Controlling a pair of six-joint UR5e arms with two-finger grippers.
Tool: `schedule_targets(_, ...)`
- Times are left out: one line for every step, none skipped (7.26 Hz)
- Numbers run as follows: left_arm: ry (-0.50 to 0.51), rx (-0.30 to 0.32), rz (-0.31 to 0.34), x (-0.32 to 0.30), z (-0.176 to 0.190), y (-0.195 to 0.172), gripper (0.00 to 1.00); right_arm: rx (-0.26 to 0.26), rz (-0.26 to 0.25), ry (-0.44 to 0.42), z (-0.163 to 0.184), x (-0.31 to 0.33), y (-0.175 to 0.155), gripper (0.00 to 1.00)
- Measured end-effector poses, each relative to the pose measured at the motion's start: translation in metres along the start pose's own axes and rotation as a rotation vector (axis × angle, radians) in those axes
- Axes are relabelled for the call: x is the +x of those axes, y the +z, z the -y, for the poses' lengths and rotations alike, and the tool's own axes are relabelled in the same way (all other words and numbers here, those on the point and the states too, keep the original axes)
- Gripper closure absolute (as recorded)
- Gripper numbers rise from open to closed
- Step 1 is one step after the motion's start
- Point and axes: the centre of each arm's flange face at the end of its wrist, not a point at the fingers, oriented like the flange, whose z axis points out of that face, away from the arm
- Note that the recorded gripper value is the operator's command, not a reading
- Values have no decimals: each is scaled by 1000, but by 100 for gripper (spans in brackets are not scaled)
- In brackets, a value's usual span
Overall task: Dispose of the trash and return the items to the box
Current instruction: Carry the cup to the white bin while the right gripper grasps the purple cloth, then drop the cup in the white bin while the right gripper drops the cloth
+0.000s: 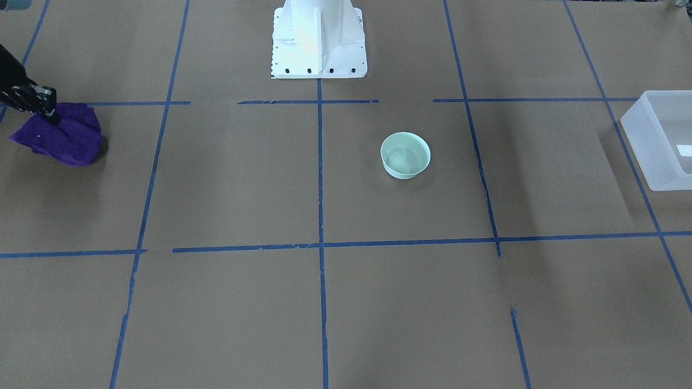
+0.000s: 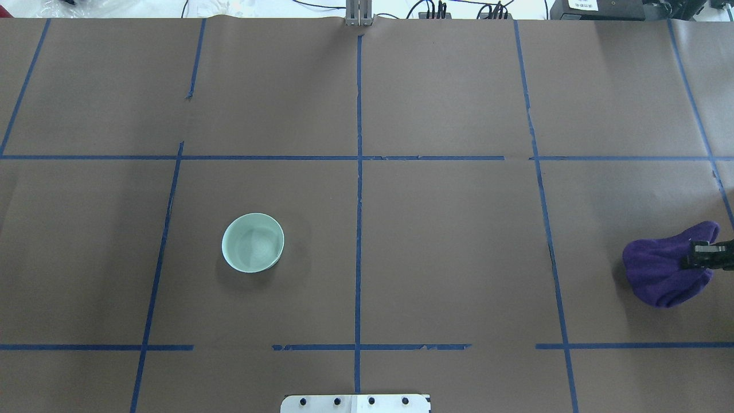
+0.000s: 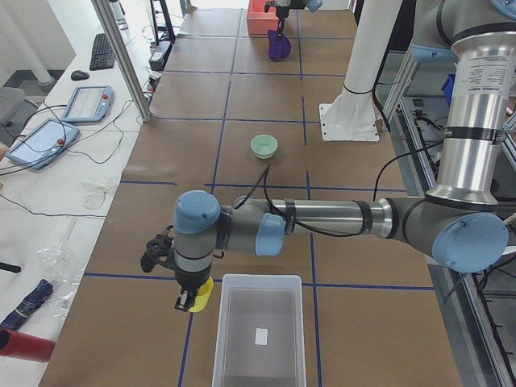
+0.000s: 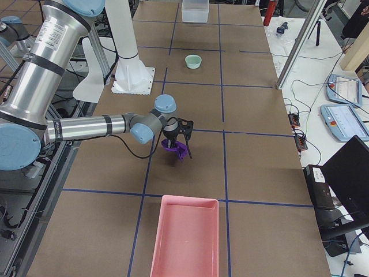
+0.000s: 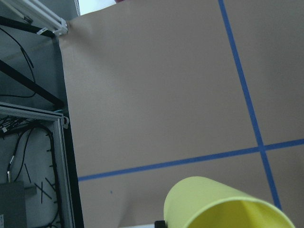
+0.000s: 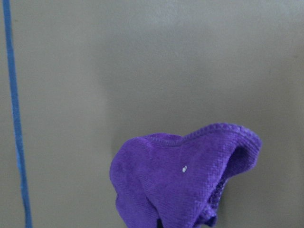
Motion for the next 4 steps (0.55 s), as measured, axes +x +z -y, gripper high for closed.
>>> schedule_targets(-21, -6, -6, -4, -39, 20, 100, 19, -32, -11, 14, 3, -32, 100)
schedule_targets(-40, -19, -25, -4, -65, 34, 100, 39, -78, -42, 34, 17, -58, 100)
schedule_targets(-47, -36, -63, 2, -82, 46, 100, 52, -124, -87, 52, 38, -83, 100)
schedule_targets(-35, -60, -111, 15, -90, 59, 100, 59, -160, -137, 67, 56, -105, 100)
